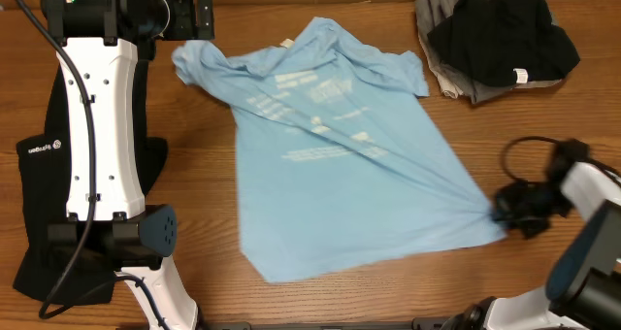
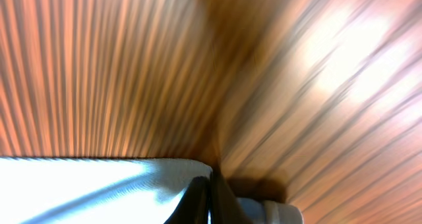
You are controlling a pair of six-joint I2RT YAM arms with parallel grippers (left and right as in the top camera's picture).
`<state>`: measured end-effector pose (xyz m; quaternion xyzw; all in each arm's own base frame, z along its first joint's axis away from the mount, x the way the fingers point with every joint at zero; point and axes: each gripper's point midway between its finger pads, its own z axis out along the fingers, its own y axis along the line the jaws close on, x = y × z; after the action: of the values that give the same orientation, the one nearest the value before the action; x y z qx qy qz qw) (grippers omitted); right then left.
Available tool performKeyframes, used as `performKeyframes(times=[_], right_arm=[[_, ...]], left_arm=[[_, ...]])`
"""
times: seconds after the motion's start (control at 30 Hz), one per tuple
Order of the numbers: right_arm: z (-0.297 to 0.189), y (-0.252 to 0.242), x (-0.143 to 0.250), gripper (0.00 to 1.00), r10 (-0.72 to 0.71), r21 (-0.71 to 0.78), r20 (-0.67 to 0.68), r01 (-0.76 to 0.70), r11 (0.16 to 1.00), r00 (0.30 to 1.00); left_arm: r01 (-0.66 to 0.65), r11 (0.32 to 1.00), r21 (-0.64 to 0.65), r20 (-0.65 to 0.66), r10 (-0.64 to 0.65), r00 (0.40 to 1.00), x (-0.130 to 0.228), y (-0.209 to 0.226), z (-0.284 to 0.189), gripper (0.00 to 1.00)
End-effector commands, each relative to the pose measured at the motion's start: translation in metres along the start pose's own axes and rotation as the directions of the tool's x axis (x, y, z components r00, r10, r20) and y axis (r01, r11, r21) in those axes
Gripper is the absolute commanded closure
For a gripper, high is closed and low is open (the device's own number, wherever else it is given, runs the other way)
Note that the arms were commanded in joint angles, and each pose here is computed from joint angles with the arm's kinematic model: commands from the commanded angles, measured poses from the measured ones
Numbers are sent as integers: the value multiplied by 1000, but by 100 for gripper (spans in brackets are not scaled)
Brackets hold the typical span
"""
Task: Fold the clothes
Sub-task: 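Pull the hem rightward with the right gripper to spread the shirt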
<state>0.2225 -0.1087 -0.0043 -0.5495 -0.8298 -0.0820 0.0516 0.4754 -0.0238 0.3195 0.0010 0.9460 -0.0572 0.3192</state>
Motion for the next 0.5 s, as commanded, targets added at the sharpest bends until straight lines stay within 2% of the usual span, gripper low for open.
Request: performKeyframes(times=[0.0,0.13,0.3,0.4,0.47], right_arm=[[8,-45,-32,96,29,89,41,-32,996,999],[-19,-36,-56,96,75,-27,48,-74,997,996],[-83,-6,-86,96,-3,-111,115,16,994,993],[-125,30,-88,88,-135,-193,156,165,967,978],[-151,62,-76,70,-284,-261,181,324,909,942]], left_arm=[[-28,1000,-3,-11,28,1000,1,-1,7,0],[-38,999,-2,-4,38,999,-1,-2,7,0],[-84,996,11,2,84,996,-4,-4,16,0],[-173,982,75,7,173,985,-6,-17,33,0],[-330,923,198,35,329,944,-3,-43,49,0]])
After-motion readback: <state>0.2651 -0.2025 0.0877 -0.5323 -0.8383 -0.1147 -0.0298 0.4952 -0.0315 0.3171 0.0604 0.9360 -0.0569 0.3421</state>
